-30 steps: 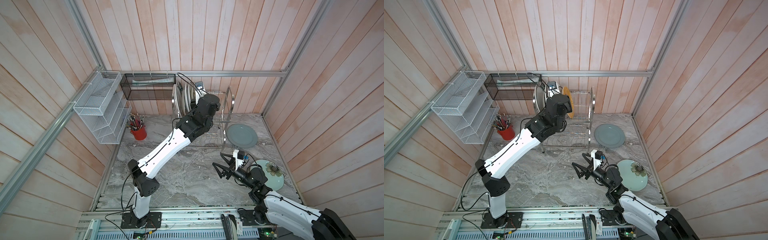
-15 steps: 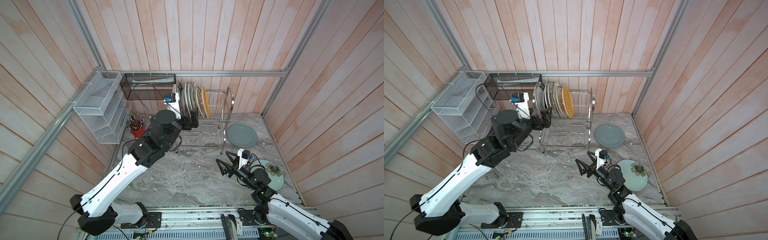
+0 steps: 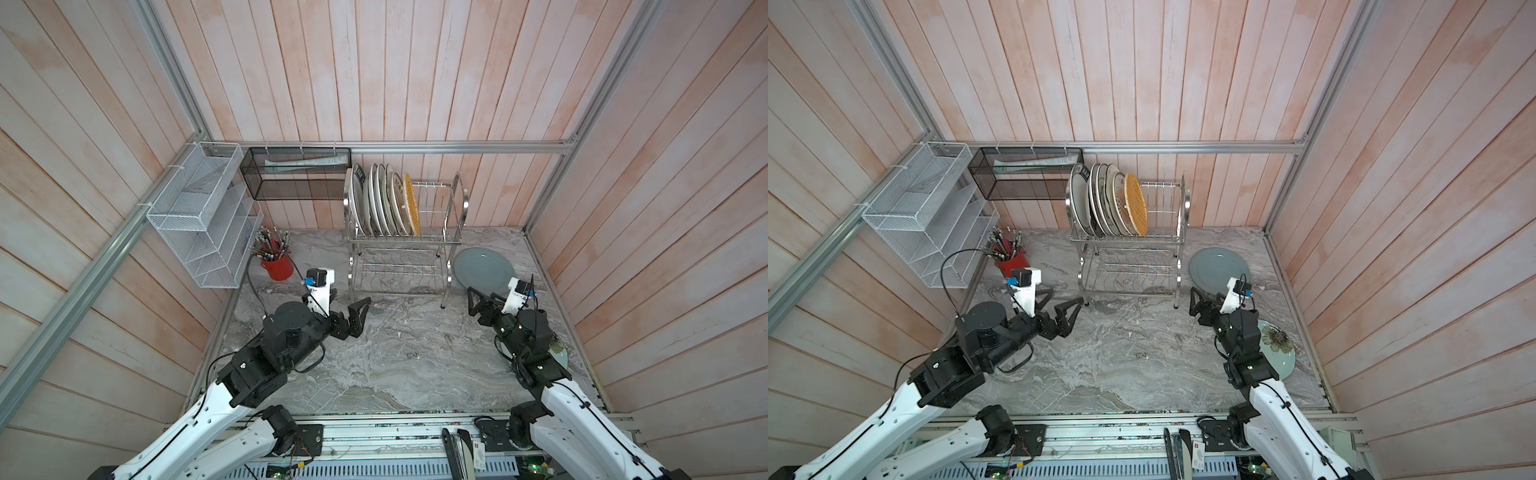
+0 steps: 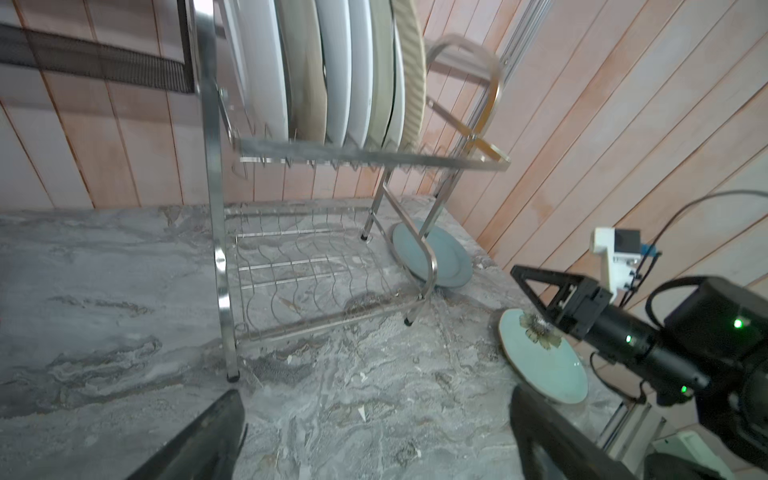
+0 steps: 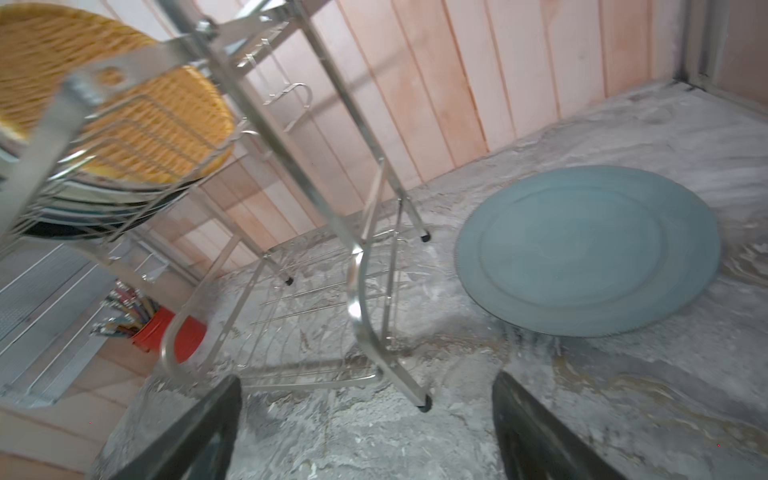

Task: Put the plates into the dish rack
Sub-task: 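Open the left gripper and withdraw it from the rack toward the robot, then move the right gripper to the teal plate's rim and close on it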

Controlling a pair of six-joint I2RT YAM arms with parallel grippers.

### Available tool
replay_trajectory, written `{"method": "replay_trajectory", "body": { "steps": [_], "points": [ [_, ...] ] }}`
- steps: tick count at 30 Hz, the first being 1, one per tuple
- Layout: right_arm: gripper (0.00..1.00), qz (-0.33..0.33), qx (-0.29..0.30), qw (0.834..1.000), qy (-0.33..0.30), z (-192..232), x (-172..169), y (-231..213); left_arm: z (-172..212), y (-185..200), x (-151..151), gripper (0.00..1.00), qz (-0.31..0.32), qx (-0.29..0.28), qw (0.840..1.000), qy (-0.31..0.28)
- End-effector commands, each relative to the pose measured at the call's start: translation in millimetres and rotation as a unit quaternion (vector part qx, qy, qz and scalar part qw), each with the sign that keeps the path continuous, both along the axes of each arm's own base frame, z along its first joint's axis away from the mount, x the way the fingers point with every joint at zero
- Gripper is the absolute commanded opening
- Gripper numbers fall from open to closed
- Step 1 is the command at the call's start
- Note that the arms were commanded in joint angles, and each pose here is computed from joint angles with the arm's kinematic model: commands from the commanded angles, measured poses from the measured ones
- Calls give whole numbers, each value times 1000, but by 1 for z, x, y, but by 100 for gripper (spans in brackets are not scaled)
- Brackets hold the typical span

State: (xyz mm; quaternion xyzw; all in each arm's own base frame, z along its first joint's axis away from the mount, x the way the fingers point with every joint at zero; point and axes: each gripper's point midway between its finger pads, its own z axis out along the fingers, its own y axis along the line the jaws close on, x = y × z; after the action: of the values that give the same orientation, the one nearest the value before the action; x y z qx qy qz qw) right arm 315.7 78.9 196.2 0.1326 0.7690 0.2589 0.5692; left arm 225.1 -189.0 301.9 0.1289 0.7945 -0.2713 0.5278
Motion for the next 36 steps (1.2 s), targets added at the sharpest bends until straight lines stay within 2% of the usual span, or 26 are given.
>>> {"method": "replay_trajectory", "body": {
  "steps": [1, 2, 5, 8, 19, 36],
  "points": [
    [79, 3, 32, 999, 39, -14, 20, -3, -26, -7, -9, 100, -32, 10, 999, 22],
    [67, 3, 35, 998, 45, -18, 28, -4, -34, -6, -9, 100, -33, 18, 999, 29],
    [45, -15, 39, 997, 71, -31, 51, -8, -43, -6, -10, 100, -35, 31, 998, 40],
    [27, 13, 38, 995, 93, -38, 71, 4, -40, -6, -12, 100, -41, 32, 998, 37],
    [23, 78, 37, 987, 133, -69, 111, 51, -39, -3, -19, 100, -51, 31, 998, 34],
    [23, 143, 64, 977, 146, -82, 77, 122, -46, 0, -18, 100, -42, 37, 998, 40]
  ]
}}
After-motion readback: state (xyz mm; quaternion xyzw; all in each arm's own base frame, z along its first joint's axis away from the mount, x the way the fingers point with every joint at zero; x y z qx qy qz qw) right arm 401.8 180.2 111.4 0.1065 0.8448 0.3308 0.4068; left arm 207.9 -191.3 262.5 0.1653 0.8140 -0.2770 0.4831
